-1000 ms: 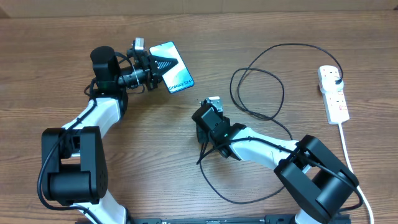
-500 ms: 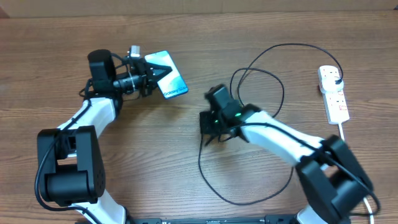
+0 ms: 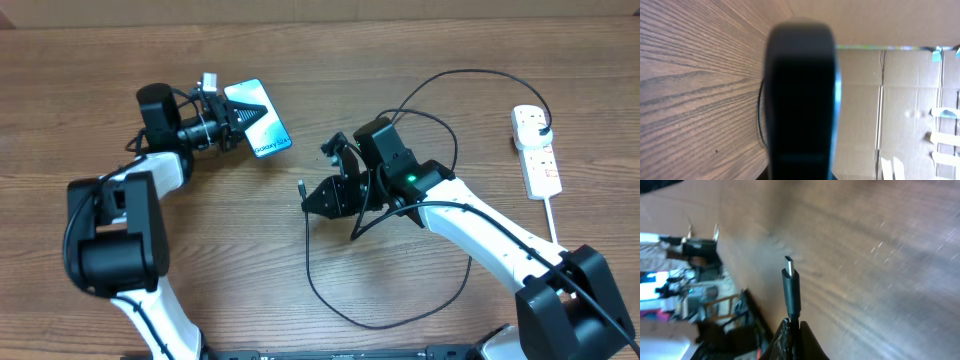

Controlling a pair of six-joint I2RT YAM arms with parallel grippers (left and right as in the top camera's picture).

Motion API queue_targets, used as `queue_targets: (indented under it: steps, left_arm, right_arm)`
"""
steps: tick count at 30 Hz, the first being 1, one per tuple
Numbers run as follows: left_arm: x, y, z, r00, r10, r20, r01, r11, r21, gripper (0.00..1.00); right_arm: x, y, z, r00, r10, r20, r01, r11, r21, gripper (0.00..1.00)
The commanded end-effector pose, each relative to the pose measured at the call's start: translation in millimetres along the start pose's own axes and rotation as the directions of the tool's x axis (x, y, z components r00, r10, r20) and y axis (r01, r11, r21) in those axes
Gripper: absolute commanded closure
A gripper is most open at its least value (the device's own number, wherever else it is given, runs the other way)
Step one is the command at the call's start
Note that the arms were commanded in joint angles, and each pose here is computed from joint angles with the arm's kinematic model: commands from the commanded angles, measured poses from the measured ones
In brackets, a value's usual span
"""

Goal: Plug charger to phone and switch on socket

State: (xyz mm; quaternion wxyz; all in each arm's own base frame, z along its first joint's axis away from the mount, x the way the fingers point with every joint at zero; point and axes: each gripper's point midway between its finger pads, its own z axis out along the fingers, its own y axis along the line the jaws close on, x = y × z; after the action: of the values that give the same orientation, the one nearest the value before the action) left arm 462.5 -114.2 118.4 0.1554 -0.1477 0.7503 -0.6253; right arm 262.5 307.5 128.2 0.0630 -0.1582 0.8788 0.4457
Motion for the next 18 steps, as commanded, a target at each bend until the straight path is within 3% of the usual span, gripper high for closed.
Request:
queue_targets:
  steps: [1,5,18]
  left_arm:
    - [4.1,-15.0,10.4,0.996,0.054,-0.072,-0.049,0.997,0.058,0.96]
    - [2.0,-27.5,13.8,0.992,0.109,-0.061,-0.103,0.991,0.088,0.96]
    - [26.3,-44.3,21.9,0.981,0.056,-0.187,-0.030,0.990,0.139,0.95]
  right_arm:
    - [14.4,18.1,-3.2,0.998,-0.018,-0.058,0.012,0.995,-0.094,0.96]
    - [23.2,25.9,-4.2,0.995,0.005,-0.100,-0.020,0.989,-0.148,0.96]
    - [-12.6,34.5,-7.1,0.998,0.045,-0.047,-0.058,0.947,-0.315,0.96]
